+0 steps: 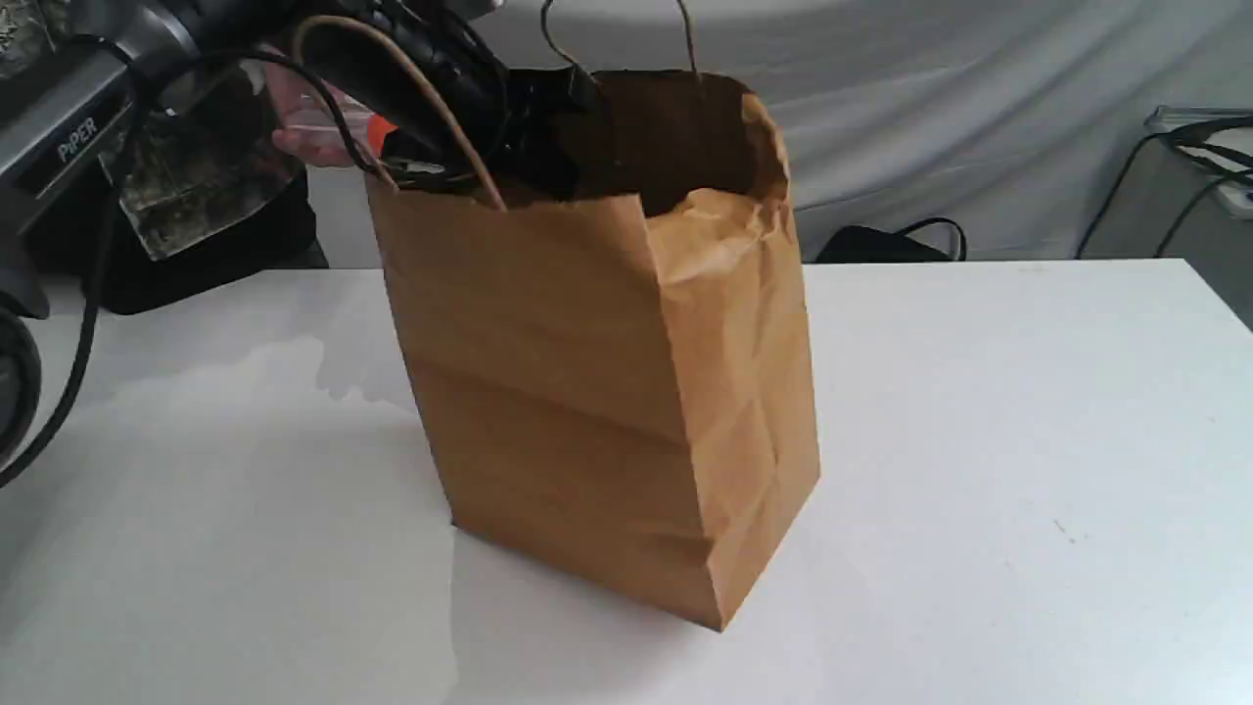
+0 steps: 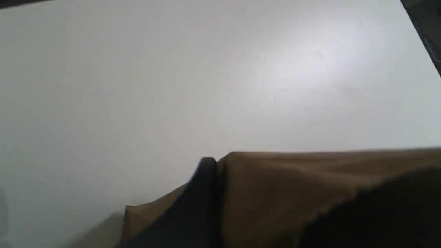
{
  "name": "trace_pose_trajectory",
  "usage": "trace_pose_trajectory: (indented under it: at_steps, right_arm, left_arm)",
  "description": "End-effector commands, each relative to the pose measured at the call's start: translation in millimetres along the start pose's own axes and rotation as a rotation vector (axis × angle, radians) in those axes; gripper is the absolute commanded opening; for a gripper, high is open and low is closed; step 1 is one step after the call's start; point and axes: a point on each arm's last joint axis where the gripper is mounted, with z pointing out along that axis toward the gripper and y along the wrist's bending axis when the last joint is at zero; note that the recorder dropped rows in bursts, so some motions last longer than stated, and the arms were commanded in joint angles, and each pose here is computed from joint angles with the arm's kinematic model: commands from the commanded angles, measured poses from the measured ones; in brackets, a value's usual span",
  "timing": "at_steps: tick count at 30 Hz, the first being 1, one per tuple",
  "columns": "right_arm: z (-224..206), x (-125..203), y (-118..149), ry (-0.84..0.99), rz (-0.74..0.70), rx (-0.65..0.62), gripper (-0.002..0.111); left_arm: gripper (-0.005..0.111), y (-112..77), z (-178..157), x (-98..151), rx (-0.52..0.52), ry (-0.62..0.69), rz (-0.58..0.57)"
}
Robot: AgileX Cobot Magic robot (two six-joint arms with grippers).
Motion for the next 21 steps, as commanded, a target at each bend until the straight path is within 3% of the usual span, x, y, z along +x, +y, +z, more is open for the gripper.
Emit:
trace_pose_trajectory:
  at_steps: [1, 5, 9, 16, 21]
  right_arm:
    - [4.8, -4.3, 5.5, -0.085, -0.023, -0.078, 0.0]
    - [5.0, -10.3, 7.8, -0.154, 0.085, -0.116, 0.0]
    - [3.1, -17.7, 11.2, -0.234, 0.086, -0.159, 0.0]
    - [1.4, -11.8, 24.1, -0.201, -0.164, -0.279, 0.0]
    - [1.6, -12.6, 22.7, -0.219, -0.244, -0.254, 0.0]
  left_arm:
    - [0.0, -14.1, -14.8, -5.4, -0.032, -0.033, 0.035]
    - [0.0, -14.9, -15.7, -3.1, -0.028, -0.006, 0.017]
    - [0.0, -14.4, -15.3, -3.2, -0.03, -0.009, 0.004]
    - [0.0, -15.6, -13.9, -6.3, -0.049, -0.047, -0.027]
    - [0.0, -23.7, -4.8, -5.2, -0.205, -0.063, 0.005]
